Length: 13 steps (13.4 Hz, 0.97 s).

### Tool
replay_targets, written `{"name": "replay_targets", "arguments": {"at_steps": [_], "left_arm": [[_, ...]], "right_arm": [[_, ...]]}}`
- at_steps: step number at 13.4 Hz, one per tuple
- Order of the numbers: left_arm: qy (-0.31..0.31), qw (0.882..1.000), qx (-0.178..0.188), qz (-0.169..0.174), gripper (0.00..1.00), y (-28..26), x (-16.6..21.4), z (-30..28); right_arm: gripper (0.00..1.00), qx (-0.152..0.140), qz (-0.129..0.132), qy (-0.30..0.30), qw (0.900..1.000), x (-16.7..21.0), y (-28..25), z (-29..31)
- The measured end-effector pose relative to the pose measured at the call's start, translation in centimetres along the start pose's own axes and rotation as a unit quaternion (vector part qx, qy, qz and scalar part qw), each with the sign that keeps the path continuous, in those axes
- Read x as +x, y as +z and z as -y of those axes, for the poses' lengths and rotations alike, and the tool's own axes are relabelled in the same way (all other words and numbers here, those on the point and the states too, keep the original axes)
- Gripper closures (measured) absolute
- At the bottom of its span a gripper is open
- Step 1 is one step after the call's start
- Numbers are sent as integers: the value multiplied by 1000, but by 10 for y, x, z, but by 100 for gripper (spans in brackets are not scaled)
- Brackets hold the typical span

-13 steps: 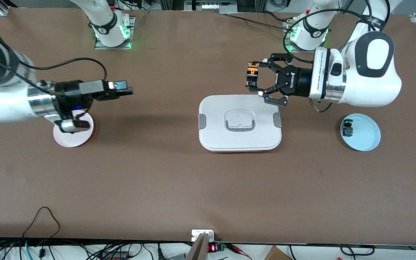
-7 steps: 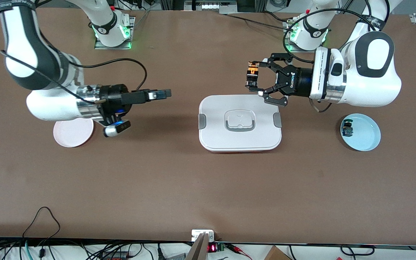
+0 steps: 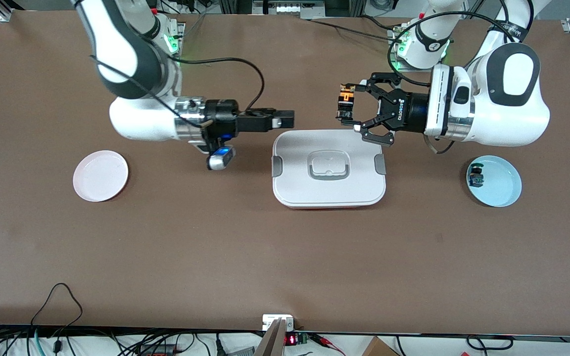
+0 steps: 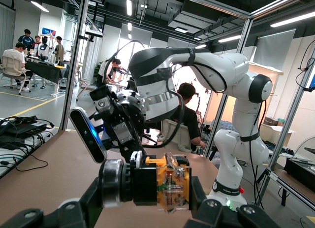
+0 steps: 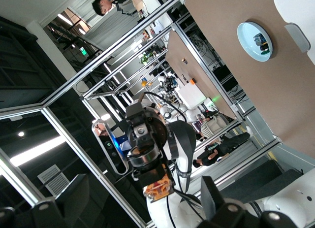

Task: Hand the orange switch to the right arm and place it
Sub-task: 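Reach the right gripper toward the switch held by the left gripper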

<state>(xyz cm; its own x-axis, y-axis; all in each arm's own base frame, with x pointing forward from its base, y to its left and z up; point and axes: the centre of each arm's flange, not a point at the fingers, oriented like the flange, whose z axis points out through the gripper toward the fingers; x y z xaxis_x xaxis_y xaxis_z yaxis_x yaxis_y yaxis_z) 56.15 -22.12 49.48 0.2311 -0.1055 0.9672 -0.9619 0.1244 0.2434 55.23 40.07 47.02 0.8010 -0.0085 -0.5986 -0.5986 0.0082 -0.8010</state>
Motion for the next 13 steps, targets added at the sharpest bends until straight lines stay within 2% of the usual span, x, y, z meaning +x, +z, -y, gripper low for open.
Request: {"name": "replay_targets", "arguments": {"at_steps": [6,10,13], "left_arm": [[0,1000,0,0,28,0,0,0],[0,1000,0,0,28,0,0,0],[0,1000,0,0,28,0,0,0]], "right_arm": [[0,33,-2,13,999,-15,23,3],[0,30,0,12,999,-20,32,1],[0,26,-14,8,1000,-19,38,-5]]}}
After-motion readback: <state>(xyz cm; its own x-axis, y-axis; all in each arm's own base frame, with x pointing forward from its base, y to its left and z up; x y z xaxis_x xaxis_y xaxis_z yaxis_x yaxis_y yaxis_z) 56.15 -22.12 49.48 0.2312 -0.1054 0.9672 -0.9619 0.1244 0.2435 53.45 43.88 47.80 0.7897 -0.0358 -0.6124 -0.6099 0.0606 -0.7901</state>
